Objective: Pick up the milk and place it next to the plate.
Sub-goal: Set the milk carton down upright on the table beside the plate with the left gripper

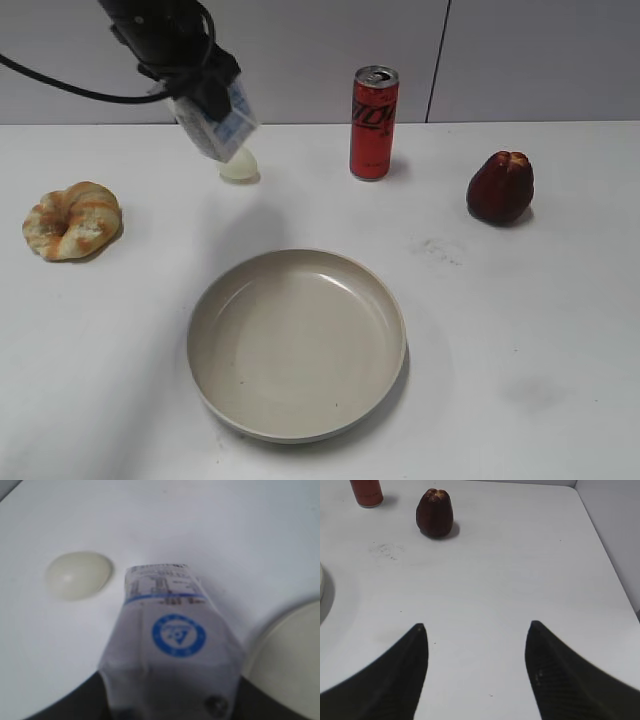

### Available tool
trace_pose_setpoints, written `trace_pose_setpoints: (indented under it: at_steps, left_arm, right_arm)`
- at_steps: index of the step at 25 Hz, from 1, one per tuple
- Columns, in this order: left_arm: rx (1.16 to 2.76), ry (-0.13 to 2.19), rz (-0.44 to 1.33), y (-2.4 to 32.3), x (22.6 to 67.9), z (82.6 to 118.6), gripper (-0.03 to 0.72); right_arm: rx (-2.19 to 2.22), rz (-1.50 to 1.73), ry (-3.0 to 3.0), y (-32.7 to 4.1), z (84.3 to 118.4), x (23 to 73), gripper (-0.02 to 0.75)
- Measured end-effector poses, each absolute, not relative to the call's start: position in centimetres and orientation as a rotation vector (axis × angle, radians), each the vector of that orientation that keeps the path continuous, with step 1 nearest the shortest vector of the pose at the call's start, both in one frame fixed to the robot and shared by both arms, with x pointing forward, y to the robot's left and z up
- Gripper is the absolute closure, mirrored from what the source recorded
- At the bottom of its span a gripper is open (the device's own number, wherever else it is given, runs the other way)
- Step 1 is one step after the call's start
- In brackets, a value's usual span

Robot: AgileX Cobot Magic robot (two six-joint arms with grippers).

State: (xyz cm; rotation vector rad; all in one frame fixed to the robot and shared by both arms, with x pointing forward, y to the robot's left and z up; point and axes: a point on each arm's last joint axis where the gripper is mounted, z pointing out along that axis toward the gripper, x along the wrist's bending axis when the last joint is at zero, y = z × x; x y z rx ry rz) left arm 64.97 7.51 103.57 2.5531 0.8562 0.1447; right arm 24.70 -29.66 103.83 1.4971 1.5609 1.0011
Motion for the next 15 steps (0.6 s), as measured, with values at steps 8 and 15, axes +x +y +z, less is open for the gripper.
trace_pose_setpoints:
  at_steps: [8, 15]
  left_arm:
    - [2.619, 0.632, 0.1, 5.4, 65.4, 99.9, 0.41]
    - [2.64, 0.461, 0.039, 5.0, 64.9, 99.5, 0.41]
  right_arm:
    - [1.497, 1.001, 1.561, -29.7, 103.8, 24.7, 0.271]
    - [1.497, 1.001, 1.561, -29.7, 103.8, 24.7, 0.271]
